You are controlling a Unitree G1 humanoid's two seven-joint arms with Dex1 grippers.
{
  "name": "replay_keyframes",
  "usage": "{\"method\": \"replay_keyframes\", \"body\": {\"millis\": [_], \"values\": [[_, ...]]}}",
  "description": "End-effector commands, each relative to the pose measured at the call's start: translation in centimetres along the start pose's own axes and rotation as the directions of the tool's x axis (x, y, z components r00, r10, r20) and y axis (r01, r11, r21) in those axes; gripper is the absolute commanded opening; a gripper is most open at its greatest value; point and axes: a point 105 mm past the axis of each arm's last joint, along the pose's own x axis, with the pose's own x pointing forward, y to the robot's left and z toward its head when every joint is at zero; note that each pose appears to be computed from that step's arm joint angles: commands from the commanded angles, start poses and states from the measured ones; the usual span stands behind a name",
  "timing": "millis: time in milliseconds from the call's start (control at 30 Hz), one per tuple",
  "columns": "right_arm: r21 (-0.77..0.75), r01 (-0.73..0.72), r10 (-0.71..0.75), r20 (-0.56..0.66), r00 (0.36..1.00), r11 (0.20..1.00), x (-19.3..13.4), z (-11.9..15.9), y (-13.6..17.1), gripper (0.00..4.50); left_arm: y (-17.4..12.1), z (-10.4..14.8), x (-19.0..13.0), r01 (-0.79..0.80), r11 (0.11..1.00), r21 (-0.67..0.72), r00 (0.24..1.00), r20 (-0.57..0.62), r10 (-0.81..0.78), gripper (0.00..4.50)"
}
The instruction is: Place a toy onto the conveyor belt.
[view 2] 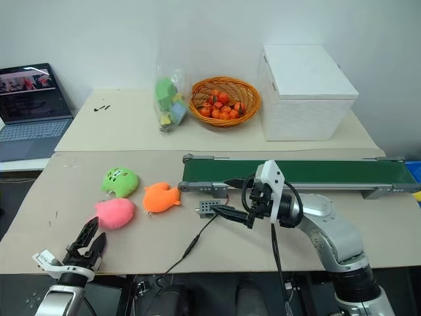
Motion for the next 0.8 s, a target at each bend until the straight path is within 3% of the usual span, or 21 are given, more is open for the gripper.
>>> {"method": "replay_keyframes", "body": {"millis": [33, 467, 800], "values": [[-0.047, -0.005, 0.006, 0.035, 0.999, 0.999, 0.0, 1.2, 0.0, 4.50, -0.7, -0.4, 0.4, 0.000, 1.000, 0.019, 1.000, -0.021, 0.000, 4.46], [-0.047, -0.001, 0.004, 0.051, 0.999, 0.999, 0.0, 1.5, -0.1, 4.50, -3.0, -2.9, 1.2, 0.055, 0.998, 0.034, 0.994, -0.092, -0.052, 4.46], [-0.053, 0.024, -0.022, 0.036, 0.999, 0.998, -0.2, 1.2, -0.5, 4.50, -2.4, -3.1, 0.9, 0.033, 0.999, 0.023, 0.996, -0.082, -0.031, 4.46]]}}
